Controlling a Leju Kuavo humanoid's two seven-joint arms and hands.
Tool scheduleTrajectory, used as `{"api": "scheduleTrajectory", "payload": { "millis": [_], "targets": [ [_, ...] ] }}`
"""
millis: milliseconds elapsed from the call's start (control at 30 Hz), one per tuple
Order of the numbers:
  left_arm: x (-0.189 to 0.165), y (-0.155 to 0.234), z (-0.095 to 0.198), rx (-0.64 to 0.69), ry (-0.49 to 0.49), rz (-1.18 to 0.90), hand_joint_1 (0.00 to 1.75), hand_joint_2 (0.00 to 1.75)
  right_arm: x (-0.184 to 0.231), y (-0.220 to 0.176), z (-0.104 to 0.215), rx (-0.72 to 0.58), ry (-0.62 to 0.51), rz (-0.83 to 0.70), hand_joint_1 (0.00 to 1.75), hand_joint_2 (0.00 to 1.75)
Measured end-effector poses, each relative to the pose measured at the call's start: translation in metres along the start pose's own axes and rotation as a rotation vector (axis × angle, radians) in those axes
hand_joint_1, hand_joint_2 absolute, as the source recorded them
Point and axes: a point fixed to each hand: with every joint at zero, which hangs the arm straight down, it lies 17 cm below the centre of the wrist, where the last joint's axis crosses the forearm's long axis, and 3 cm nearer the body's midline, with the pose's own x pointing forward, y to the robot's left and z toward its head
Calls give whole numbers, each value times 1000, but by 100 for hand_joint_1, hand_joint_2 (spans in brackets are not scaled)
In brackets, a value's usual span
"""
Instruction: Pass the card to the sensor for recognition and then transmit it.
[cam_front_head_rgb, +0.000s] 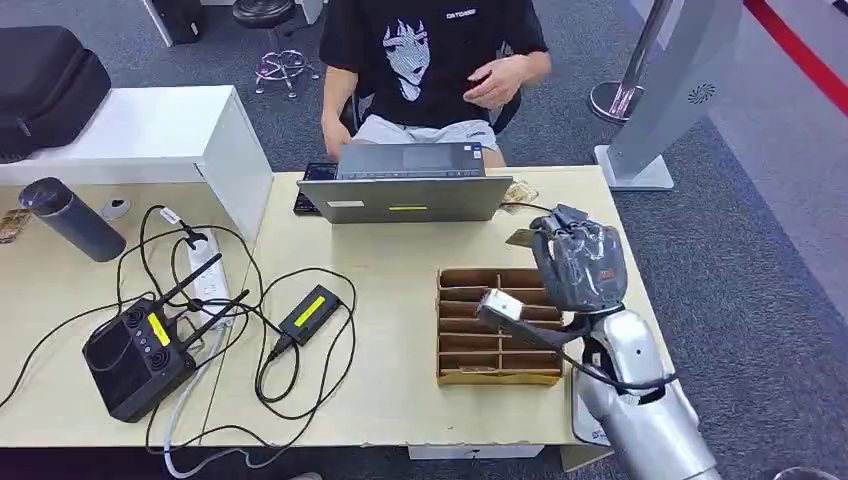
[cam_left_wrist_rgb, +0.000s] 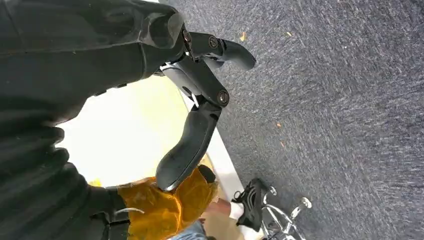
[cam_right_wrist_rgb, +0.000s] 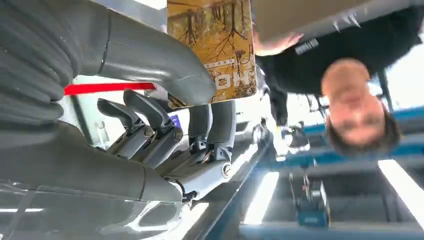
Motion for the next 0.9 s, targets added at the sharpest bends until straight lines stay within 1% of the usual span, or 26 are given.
{"api": "scheduleTrajectory", "payload": {
  "millis": [100,200,300,367,500,633,833,867,900],
  "targets": [
    [-1,1,0,2,4,-20,0,175,1,-13,-28,14,-2,-84,175,175],
    [2,3,2,3,-4,-37,0,175,3,-23,-70,21,-4,-117,175,175],
    [3,6,2,10,-4,-57,0,175,0,-30,-112,18,18,-113,175,175],
    [2,8,2,13,-2,-71,0,175,-5,-31,-142,34,51,-108,175,175],
    [4,12,4,17,-5,-83,0,175,-6,-27,-183,73,81,-91,175,175],
    [5,12,4,18,-5,-88,0,175,-2,-17,-199,113,87,-78,175,175],
    [5,12,4,19,-7,-95,0,175,-3,-2,-199,138,78,-4,175,175],
    [5,12,4,19,-6,-95,0,175,-5,1,-197,147,81,0,16,175],
    [5,12,4,19,-6,-96,0,175,-7,5,-195,156,85,2,0,175]
  ]
}}
